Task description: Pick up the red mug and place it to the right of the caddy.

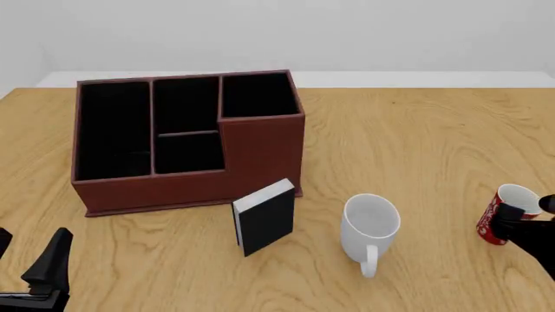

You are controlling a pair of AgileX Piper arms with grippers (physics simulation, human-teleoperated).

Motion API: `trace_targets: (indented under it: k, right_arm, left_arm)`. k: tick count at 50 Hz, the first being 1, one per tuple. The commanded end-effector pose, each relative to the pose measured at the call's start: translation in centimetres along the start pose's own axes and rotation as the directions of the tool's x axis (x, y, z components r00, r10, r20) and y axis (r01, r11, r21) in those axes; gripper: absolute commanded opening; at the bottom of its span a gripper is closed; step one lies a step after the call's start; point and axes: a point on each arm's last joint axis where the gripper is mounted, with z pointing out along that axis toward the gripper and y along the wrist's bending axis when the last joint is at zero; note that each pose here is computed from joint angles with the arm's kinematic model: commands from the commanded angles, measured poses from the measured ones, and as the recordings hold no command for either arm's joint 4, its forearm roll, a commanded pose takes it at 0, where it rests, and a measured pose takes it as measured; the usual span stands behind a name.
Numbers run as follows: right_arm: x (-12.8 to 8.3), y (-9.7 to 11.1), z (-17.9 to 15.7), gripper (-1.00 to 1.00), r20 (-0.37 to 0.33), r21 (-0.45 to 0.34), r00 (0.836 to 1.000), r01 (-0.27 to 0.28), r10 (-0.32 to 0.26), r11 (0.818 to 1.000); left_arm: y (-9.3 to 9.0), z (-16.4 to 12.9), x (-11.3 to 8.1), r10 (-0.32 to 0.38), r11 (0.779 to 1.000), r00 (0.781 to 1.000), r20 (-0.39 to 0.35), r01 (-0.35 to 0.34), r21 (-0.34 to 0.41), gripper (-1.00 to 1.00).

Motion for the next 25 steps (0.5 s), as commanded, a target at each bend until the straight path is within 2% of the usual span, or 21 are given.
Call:
trace_targets:
  k: [1, 25]
  right_arm:
    - [0.7, 0.1, 1.2, 1.0, -0.024, -0.005, 1.0, -0.001, 0.001, 1.0]
    - [2.5, -0.1, 2.7, 1.0, -0.075, 0.002, 0.997, -0.018, 0.018, 1.0]
  left_arm:
    - [0.0, 0.0, 0.0, 0.0, 1.0, 1.0, 0.0, 0.0, 0.0, 1.0]
    - [0.0, 0.0, 0.0, 0.0, 1.0, 1.0, 0.0, 0.0, 0.0, 1.0]
